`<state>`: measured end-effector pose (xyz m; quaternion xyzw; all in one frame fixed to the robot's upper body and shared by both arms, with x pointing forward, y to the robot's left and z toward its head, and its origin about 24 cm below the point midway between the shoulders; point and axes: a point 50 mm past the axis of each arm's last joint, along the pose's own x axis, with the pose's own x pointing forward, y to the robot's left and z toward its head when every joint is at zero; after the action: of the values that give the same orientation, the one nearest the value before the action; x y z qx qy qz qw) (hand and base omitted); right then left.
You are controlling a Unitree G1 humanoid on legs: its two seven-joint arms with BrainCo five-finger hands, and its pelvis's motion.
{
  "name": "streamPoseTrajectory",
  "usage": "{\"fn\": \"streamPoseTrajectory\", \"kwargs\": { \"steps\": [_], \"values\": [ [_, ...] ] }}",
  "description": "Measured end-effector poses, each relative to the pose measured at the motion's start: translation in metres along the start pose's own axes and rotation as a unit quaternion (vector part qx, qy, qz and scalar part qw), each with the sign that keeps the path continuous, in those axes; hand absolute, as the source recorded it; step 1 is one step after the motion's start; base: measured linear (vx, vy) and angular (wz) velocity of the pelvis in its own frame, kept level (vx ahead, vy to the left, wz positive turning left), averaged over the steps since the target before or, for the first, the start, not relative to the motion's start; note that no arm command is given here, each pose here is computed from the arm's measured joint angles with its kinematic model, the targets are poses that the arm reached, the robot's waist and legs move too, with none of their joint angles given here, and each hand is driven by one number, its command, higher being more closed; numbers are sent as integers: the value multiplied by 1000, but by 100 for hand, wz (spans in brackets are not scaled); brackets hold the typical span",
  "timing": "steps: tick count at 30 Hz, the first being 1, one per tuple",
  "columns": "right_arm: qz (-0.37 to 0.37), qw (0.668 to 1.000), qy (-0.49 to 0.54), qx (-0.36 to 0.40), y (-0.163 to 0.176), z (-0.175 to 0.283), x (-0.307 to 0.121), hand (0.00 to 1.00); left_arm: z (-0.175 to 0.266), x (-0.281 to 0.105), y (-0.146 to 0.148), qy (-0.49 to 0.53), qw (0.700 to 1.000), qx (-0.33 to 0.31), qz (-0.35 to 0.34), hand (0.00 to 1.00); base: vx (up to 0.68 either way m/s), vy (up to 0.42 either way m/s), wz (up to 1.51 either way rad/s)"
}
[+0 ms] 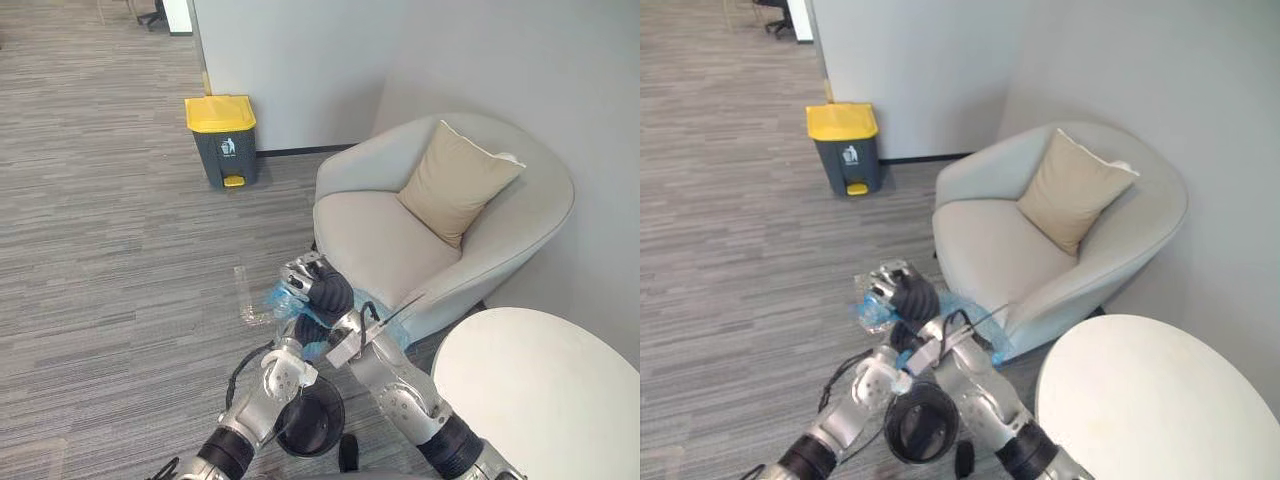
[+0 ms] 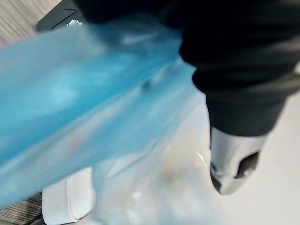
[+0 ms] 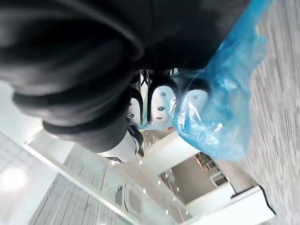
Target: Gather rubbish on tea table into small bin, then transfer packed bag to large trash can.
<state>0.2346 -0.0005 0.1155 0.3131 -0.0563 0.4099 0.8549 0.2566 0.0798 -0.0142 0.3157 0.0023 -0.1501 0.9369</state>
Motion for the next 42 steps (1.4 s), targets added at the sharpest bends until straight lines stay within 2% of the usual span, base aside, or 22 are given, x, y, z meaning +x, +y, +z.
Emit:
{"fn": "streamPoseTrajectory", "kwargs": {
  "steps": [1,6,14,22,27,33,34,37,42],
  "values": [
    [1,1000,0,-1,1,0,1,100,0,1,0,1,1000,3,-1,100,-28,-12,-4],
    [12,1000,0,8,7,4,10,100,-6,13,-1,12,996,85,-14,100,-26,-9,-11],
    [40,999,4,10,16,6,19,100,-10,16,-2,26,994,105,-15,100,-13,-5,-8],
    [45,999,-2,16,15,5,15,100,-13,10,1,47,998,40,5,100,-2,0,1],
    [1,999,-25,28,-3,4,-4,100,-14,-1,0,55,998,-13,19,100,-13,2,9],
    [-83,993,-20,-81,-38,12,-36,100,-12,-12,14,51,994,-68,62,100,-6,3,2],
    [-96,989,-25,-111,-43,17,-41,0,-10,-13,15,46,994,-75,65,100,-13,12,5],
    [-120,969,-36,-211,-52,33,-48,0,-7,-19,17,37,993,-86,75,100,-4,2,1],
    [-119,913,-36,-388,-54,54,-58,0,-8,-25,25,25,990,-95,96,100,-4,-1,1]
  ]
}}
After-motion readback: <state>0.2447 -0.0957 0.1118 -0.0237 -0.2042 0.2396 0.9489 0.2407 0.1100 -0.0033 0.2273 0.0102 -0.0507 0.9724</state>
